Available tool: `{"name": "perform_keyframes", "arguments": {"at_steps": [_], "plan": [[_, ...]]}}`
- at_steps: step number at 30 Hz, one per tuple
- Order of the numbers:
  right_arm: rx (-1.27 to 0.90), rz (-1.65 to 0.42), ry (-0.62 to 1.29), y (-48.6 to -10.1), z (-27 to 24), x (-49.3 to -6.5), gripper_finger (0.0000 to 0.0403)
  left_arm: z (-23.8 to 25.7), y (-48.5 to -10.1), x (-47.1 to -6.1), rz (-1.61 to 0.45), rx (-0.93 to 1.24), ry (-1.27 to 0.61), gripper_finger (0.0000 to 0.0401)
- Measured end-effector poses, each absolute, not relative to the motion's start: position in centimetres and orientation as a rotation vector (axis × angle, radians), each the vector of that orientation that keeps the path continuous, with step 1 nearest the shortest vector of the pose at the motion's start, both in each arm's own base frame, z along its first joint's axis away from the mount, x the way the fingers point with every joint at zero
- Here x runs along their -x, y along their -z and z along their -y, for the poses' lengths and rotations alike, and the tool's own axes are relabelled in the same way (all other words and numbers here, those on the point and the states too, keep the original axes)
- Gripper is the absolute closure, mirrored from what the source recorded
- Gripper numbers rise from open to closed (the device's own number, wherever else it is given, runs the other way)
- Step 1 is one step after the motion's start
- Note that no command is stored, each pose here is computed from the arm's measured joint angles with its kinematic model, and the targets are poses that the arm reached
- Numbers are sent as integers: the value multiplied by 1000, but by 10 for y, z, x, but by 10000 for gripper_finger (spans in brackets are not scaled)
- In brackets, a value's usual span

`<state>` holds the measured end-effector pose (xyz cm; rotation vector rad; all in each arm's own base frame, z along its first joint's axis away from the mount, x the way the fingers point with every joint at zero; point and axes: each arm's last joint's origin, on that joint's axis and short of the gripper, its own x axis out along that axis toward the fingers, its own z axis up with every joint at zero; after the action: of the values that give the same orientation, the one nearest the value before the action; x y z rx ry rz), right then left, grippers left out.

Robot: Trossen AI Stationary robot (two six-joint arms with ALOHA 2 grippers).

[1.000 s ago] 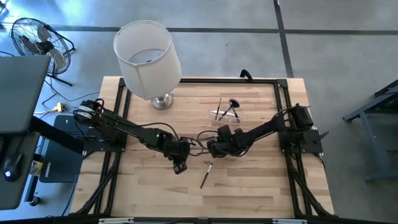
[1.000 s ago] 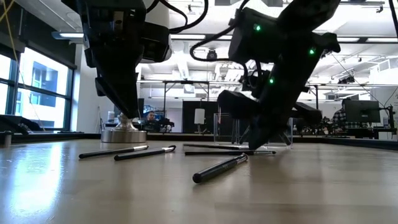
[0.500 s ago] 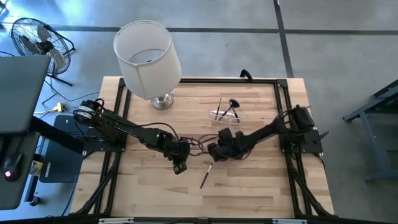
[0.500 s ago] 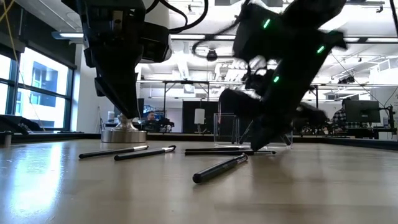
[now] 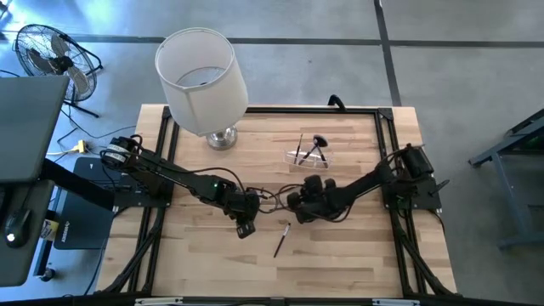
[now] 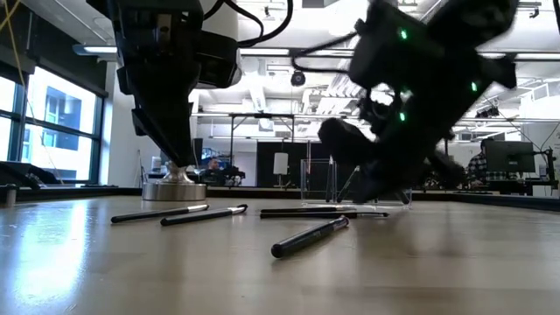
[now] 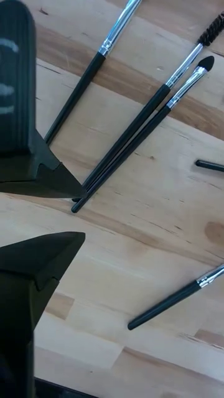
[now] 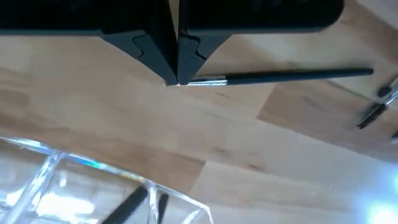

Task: Pick & Place Makeup Supplies
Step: Put the makeup brush into the transparent organizer

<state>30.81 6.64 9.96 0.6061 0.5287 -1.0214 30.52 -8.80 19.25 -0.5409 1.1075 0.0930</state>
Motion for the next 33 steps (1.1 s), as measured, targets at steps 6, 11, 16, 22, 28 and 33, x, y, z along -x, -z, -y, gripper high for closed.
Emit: {"name": "perform_keyframes", "arguments": {"at_steps": [6, 11, 16, 22, 28, 33], "plan": [[-608, -436, 970, -90, -66, -300, 403, 88, -192, -305, -1113, 547, -83, 305], [-521, -415, 951, -94, -73, -301, 403, 88, -193, -305, -1113, 547, -83, 305], [-357, -455, 937, -95, -72, -301, 403, 88, -193, -305, -1108, 542, -90, 305], [-269, -481, 893, -93, -83, -295, 403, 86, -192, -306, -1080, 488, -128, 305], [-316, -284, 844, -80, -102, -267, 403, 85, -193, -306, -1051, 448, -173, 305], [-261, -212, 765, -78, -101, -254, 403, 85, -193, -306, -1052, 415, -153, 305]]}}
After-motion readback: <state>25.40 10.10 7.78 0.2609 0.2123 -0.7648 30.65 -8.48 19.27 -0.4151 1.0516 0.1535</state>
